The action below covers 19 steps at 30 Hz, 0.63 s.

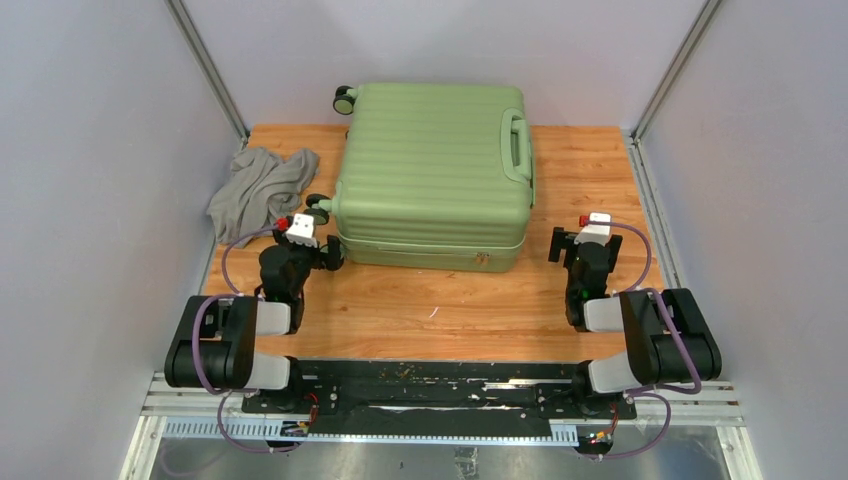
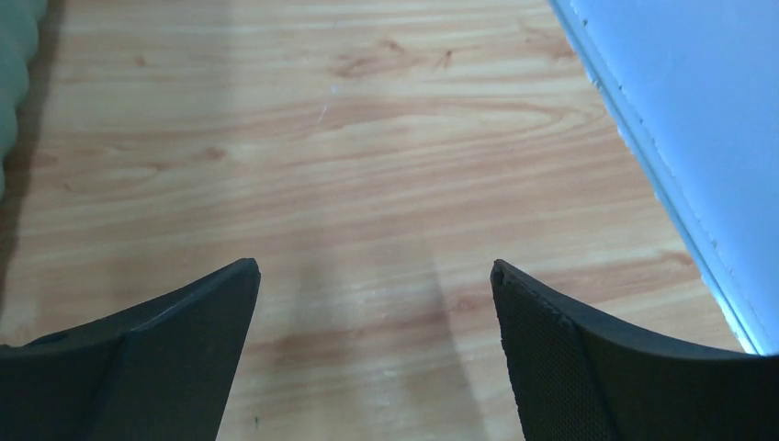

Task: Pack the luggage
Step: Reset both arms

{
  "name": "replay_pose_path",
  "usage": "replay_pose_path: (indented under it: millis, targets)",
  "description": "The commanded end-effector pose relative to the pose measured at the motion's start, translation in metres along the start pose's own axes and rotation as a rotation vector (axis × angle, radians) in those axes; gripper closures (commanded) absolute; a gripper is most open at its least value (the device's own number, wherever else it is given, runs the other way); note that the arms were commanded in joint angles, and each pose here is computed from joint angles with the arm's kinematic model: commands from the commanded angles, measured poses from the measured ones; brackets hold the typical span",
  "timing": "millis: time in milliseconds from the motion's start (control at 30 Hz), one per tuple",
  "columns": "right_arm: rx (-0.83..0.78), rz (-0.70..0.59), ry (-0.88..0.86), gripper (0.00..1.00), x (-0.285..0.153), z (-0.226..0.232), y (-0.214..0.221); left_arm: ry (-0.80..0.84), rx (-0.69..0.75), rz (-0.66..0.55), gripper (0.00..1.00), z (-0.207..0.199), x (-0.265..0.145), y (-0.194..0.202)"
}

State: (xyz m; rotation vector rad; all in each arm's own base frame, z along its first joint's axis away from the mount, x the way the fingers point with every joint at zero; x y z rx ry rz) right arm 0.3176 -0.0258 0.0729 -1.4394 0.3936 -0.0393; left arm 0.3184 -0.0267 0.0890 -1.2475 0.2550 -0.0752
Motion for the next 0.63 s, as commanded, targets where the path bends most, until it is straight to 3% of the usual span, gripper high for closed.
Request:
replay_pose_path:
  millis: [0,100,600]
  targets:
    - [-0.012,-0.038,0.031,0.0,0.0019,-0.0065,-0.0081,-0.046,0.011,-0.026,0.0,0.0138,0.0059,-0.014]
    - [-0.014,-0.026,0.032,0.0,0.002,-0.0065,-0.008,-0.061,0.0,-0.074,0.0,0.0144,0.0059,-0.0187]
    - [-0.013,-0.02,0.034,0.0,0.0019,-0.0065,-0.0077,-0.058,0.0,-0.057,0.0,0.0141,0.0062,-0.0165]
Point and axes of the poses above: each gripper's point midway between its finger pads, its own x axis out along the fingers, its own z axis along the line the jaws close on, y = z × x, the point moved 3 cm from there along -x, back along the fingers, and after that the axes turned 13 degrees about x, right-handed, at the moved point
